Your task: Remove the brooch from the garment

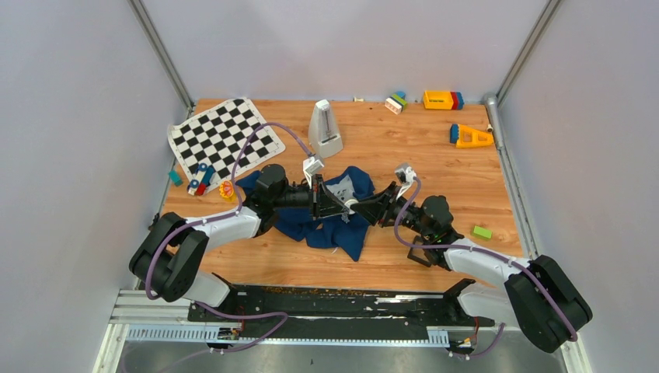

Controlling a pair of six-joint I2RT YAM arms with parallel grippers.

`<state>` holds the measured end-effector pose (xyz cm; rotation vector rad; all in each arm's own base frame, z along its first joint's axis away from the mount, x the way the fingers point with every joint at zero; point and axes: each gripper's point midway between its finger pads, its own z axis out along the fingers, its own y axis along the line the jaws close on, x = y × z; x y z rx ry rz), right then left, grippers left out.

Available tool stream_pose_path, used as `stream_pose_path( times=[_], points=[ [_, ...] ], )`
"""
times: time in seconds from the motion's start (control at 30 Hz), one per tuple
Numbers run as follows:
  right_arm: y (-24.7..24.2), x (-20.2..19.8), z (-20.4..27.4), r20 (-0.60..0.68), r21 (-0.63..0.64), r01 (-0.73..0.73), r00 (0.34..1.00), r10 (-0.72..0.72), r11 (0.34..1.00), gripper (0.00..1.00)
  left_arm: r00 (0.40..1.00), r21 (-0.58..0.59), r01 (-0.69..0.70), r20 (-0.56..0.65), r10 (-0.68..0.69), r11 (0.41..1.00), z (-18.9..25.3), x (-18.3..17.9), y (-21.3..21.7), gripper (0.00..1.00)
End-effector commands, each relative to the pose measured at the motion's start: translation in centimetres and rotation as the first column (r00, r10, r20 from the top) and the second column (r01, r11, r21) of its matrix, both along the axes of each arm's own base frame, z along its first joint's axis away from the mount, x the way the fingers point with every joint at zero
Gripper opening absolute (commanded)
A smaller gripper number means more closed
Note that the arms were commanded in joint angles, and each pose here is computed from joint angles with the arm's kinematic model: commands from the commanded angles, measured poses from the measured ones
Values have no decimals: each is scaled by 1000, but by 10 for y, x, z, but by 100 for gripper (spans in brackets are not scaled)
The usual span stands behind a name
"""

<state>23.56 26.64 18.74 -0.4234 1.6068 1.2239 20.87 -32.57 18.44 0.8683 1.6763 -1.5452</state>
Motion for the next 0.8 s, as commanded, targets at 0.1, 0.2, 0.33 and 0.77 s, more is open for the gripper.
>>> stream_pose_path(
  times=[0.1,0.2,0.33,0.77],
  points=[
    [-17,24,12,36,36,157,987,-158,987,30,994,-33,104,23,-103,994,14,-17,-4,0],
    [-16,23,11,38,34,149,988,-150,988,31,996,-29,92,19,-92,995,13,-14,-5,0],
    [-13,16,13,64,21,104,992,-105,994,36,998,-5,56,10,-56,998,8,-8,-4,0],
    [-41,41,3,-19,-34,328,944,-329,944,58,996,226,-60,-46,73,972,-45,23,-5,0]
  ],
)
